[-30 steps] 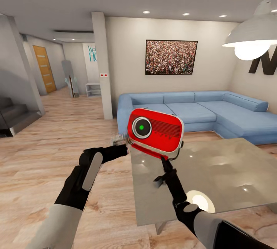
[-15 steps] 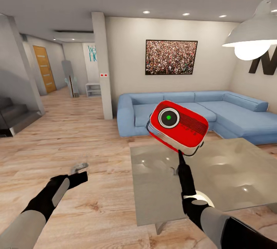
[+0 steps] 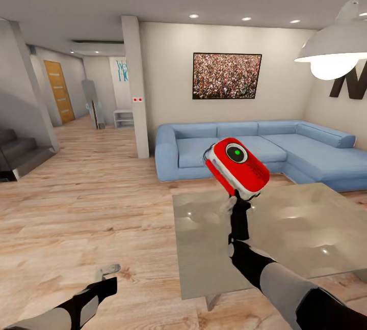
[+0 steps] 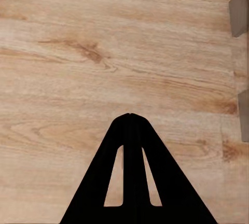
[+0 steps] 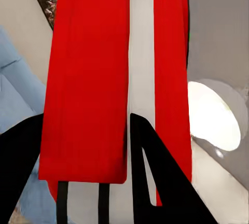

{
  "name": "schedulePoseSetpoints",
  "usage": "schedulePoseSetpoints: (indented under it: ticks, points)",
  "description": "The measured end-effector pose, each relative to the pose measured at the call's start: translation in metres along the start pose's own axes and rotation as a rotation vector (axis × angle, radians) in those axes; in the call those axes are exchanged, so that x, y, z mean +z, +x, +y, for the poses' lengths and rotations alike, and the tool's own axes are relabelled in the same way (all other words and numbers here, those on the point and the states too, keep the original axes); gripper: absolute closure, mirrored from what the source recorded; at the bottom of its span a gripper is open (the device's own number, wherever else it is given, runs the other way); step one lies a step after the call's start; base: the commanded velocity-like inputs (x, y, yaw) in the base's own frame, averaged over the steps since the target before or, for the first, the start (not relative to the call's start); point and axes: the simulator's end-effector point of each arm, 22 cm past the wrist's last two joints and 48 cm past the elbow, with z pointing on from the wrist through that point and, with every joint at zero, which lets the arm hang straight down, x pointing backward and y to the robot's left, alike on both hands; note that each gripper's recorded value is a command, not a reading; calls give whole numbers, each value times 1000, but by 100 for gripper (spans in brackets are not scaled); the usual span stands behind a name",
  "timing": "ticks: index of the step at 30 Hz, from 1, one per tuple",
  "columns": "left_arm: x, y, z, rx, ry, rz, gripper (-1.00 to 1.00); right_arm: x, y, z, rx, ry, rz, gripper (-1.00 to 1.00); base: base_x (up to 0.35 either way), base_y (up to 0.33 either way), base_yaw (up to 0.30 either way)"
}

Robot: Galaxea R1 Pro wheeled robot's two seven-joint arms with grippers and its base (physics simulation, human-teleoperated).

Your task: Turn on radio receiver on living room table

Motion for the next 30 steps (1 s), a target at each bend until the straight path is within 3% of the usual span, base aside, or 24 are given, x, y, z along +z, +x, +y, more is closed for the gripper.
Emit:
schedulePoseSetpoints:
  ticks: [4,10,18,24,27,30]
  points:
    - [0,4,-13,4,15,-7,100,22,2,-1,133,-65,68,100,0,0,0]
    - [0,6,-19,10,23,-7,100,50,19,9,372,-252,184,100,0,0,0]
    - [0,6,-20,19,24,-7,100,70,33,-1,620,-429,218,100,0,0,0]
    - [0,6,-20,20,24,-7,100,68,49,-12,760,-587,216,100,0,0,0]
    - [0,7,-20,20,24,-7,100,63,51,-16,806,-664,223,100,0,0,0]
    - [0,7,-20,21,24,-6,100,52,53,-11,819,-754,214,100,0,0,0]
